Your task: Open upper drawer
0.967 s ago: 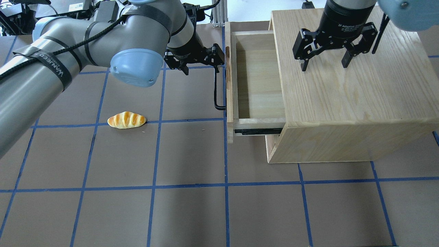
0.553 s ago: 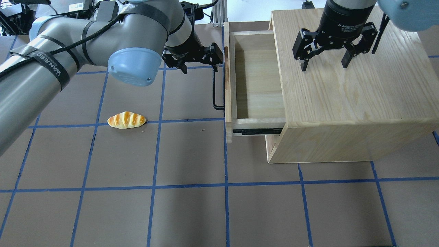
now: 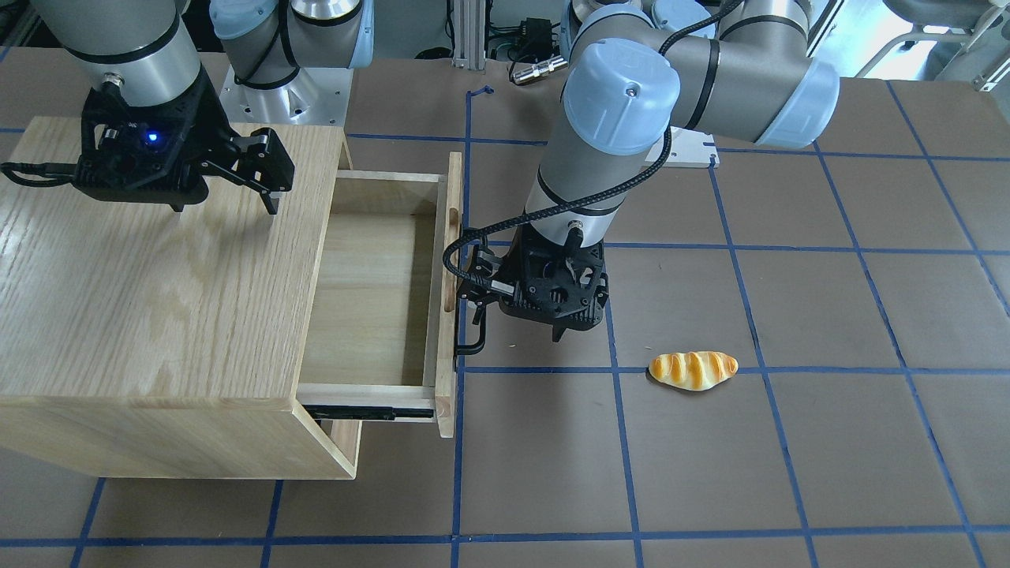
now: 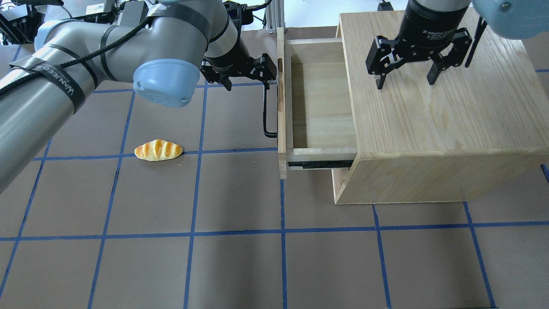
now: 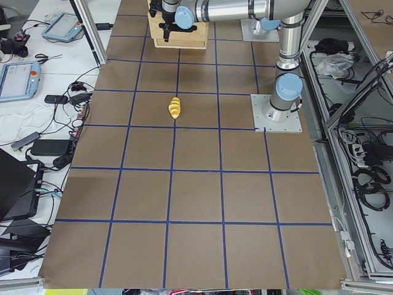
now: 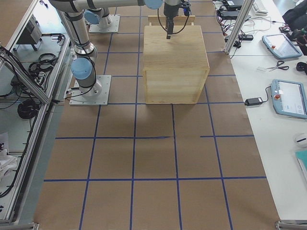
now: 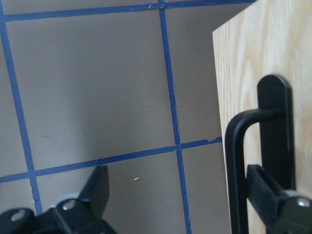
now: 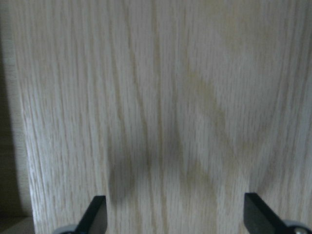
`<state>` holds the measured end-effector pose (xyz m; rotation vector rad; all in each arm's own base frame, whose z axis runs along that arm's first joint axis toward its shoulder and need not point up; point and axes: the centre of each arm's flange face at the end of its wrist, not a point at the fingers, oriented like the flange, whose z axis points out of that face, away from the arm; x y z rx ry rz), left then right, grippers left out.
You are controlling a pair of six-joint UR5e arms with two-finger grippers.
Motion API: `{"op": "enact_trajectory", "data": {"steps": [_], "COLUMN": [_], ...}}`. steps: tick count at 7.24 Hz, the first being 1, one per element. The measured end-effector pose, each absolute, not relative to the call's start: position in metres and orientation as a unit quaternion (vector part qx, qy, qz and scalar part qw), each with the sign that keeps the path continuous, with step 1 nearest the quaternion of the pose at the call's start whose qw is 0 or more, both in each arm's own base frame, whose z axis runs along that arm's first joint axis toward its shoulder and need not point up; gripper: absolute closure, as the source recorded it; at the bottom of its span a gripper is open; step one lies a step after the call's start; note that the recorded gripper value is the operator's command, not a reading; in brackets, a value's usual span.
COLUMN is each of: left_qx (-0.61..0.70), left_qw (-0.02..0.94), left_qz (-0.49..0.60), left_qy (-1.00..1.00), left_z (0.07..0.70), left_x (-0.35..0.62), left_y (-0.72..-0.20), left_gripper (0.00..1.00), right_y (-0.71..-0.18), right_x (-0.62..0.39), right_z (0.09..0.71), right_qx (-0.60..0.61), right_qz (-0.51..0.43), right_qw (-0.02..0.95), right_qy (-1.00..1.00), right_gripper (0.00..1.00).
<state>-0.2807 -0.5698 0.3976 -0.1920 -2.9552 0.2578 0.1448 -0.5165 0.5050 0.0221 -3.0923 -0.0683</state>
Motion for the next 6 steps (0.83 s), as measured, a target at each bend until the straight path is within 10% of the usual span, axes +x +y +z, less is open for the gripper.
{"op": "enact_trajectory", "data": {"steps": [6], "left_qx": [-0.065], "left_qw": [0.072], "left_qz": [0.077], "left_qy": [-0.992], "left_z": [0.422], "left_x": [-0.275], "left_y": [-0.559], "left_gripper": [0.0], "right_y": [-0.516], "right_x": [0.145], "right_z": [0.504], "right_qx": [0.007], "right_qz": [-0.023], "right_qw": [0.024], "right_qy": [-0.999], "right_gripper": [0.0]}}
